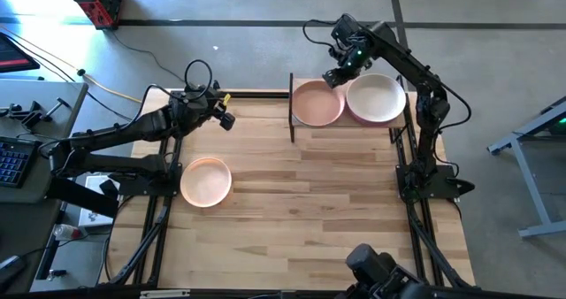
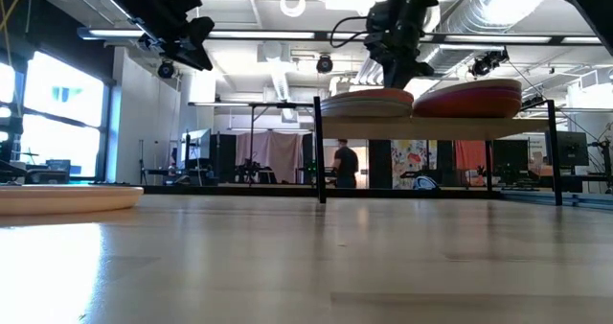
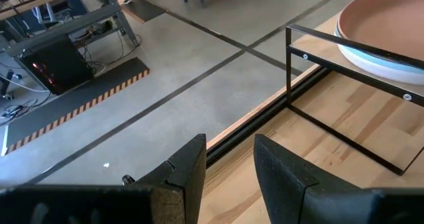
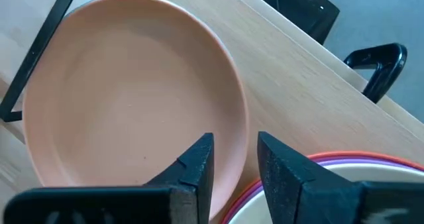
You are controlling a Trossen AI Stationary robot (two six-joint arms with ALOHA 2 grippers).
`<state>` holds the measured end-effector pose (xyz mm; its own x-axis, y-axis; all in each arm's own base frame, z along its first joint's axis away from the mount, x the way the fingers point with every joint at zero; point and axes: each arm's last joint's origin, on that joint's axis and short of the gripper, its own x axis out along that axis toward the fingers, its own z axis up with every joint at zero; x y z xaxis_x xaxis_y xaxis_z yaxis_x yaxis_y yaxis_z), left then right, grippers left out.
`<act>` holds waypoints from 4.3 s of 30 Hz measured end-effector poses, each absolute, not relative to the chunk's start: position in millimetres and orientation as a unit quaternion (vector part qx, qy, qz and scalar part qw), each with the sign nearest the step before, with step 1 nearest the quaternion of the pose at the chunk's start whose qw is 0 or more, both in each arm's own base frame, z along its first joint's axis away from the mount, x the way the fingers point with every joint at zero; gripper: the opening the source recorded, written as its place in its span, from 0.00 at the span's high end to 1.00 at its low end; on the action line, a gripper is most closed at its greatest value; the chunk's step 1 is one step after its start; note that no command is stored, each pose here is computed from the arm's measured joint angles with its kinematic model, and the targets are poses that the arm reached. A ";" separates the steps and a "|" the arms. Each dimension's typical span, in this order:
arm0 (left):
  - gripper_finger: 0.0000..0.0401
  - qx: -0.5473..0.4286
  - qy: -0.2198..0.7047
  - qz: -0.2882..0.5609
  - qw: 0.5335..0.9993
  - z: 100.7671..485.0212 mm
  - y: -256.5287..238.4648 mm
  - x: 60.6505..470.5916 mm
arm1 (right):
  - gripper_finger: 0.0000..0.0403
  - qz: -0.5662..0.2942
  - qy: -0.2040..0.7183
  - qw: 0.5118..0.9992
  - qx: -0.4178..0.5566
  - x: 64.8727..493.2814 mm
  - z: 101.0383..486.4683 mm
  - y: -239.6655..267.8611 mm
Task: Place and stack plates onto a shelf
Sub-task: Stack the brown plate on top of the light blue plate on the shelf, then stack the light brown plate on top of the other brown plate on the shelf
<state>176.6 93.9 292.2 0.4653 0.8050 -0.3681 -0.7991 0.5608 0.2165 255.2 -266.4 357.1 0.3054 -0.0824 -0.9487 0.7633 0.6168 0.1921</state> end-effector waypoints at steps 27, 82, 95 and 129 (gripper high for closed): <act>0.71 0.015 0.230 0.466 0.854 291.0 93.6 176.1 | 0.77 -0.250 0.609 0.681 0.320 315.8 325.5 -208.6; 0.71 -0.012 0.242 0.448 0.861 290.0 101.0 171.3 | 0.77 -0.294 0.608 0.662 0.325 293.0 320.0 -243.6; 0.71 -0.086 0.346 0.287 0.889 291.6 83.4 166.0 | 0.77 -0.282 0.550 0.728 0.297 292.3 361.6 -209.6; 0.71 -0.292 0.546 0.186 0.763 220.3 -36.3 145.1 | 0.77 -0.227 0.493 0.771 0.333 355.0 385.3 -8.3</act>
